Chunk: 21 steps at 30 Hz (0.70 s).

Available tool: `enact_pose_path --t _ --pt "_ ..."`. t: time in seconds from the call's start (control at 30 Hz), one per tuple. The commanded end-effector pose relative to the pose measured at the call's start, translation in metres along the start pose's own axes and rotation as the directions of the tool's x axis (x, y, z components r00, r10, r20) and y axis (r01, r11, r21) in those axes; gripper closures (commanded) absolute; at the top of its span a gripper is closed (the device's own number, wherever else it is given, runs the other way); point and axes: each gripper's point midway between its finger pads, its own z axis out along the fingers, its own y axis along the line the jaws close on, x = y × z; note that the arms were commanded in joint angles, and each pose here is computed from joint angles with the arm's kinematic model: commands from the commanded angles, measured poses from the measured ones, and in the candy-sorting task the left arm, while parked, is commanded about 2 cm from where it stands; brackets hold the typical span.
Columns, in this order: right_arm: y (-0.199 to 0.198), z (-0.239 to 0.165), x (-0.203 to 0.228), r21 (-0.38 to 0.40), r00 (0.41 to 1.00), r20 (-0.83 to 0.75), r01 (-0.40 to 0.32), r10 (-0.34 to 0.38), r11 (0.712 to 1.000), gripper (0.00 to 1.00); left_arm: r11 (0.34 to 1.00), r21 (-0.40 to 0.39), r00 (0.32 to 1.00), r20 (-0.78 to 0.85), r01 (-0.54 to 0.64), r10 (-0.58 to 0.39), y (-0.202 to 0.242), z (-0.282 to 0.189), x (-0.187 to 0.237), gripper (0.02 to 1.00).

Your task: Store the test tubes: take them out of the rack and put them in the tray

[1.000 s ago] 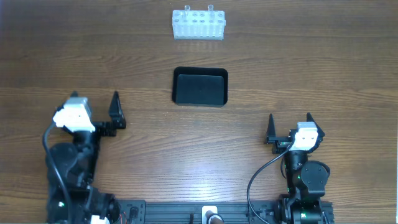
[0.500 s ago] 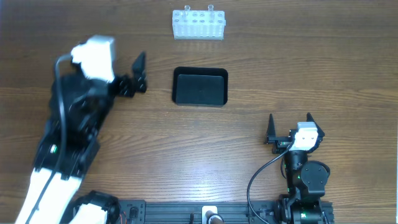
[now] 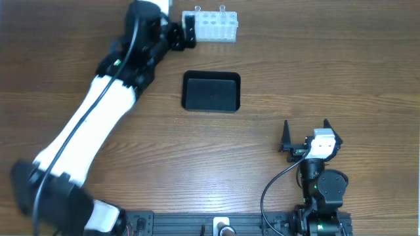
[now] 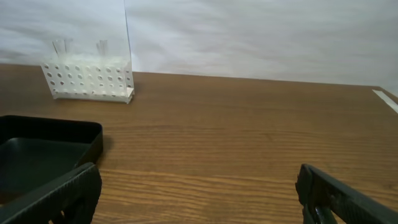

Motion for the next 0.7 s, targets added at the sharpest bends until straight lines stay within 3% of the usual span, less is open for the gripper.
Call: enact_pose_path --t 0.03,0.23,0.37,0.7 --pt "0.002 0.0 0.001 -0.01 1.0 0.0 -0.006 0.006 1.0 0.009 0.998 -0.021 0.998 -0.038 0.054 -0.054 -0.002 0.049 0.006 0.02" --pt "0.002 0.0 0.001 -0.01 1.0 0.0 -0.006 0.006 1.0 0.009 0.999 -0.033 0.996 -0.079 0.033 -0.036 -0.004 0.093 0.012 0.023" --pt "0.002 0.0 0.001 -0.01 1.0 0.0 -0.006 0.006 1.0 0.009 0.999 -0.032 0.993 -0.117 -0.036 0.032 -0.005 0.117 0.019 0.02" --pt "0.002 0.0 0.001 -0.01 1.0 0.0 -0.006 0.006 1.0 0.007 0.995 -0.029 0.983 -0.161 -0.095 0.089 -0.001 0.157 0.038 0.02"
